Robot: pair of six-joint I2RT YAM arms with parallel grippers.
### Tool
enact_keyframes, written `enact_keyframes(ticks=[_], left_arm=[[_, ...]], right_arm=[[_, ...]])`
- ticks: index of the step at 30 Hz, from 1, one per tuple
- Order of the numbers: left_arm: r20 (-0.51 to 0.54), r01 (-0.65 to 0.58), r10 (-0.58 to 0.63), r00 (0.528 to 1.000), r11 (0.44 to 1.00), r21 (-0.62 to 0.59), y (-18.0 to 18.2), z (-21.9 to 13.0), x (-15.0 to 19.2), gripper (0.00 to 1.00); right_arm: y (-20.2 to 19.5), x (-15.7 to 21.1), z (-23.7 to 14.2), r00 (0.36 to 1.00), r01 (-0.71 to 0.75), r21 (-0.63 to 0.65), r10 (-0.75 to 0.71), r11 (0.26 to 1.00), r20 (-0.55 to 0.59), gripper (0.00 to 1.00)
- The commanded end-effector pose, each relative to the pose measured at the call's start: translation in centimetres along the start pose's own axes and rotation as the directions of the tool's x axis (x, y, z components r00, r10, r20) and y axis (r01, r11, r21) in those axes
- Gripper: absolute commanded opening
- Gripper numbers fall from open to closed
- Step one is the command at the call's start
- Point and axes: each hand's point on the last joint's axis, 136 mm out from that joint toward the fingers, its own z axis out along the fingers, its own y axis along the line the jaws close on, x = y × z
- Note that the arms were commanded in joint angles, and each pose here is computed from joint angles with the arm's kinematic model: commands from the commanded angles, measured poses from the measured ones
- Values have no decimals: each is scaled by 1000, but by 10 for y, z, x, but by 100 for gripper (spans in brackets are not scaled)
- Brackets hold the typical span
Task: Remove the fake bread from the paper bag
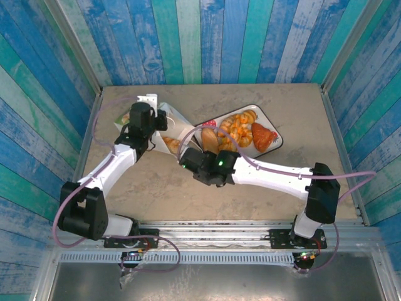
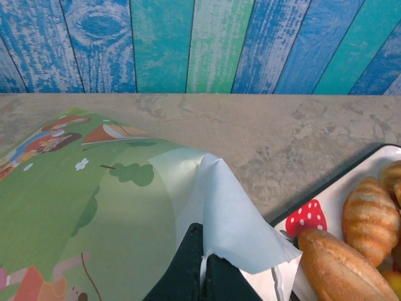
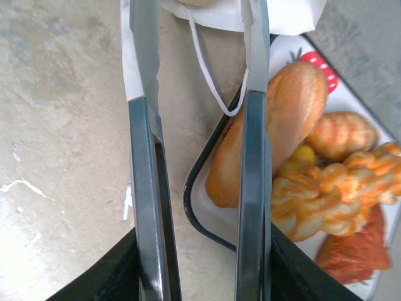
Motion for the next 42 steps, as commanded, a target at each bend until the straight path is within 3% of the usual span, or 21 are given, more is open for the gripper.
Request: enact_keyframes(ticks=[1,10,15,27,42], left_arm=[[6,-22,22,1000,999,40,-5,-8,1,0],[15,-30,30,999,999,43,-6,-13,1,0],[28,-36,35,999,998,54,-8,-19,-4,0],[15,-42,41,999,997,65,-10,-21,0,0],[16,-39,38,999,997,64,-9,-20,-1,0]], right_arm=[[0,-10,-10,993,-115,-155,118,981,10,45],[1,-16,7,966,-259,-361,245,896,-83,44],[8,-22,16,960,-278,-413,257,867,-108,45],[-3,-34,34,938,-345,-412,319,843,-133,45],[-16,-31,22,922,-384,-420,368,822,-123,44]])
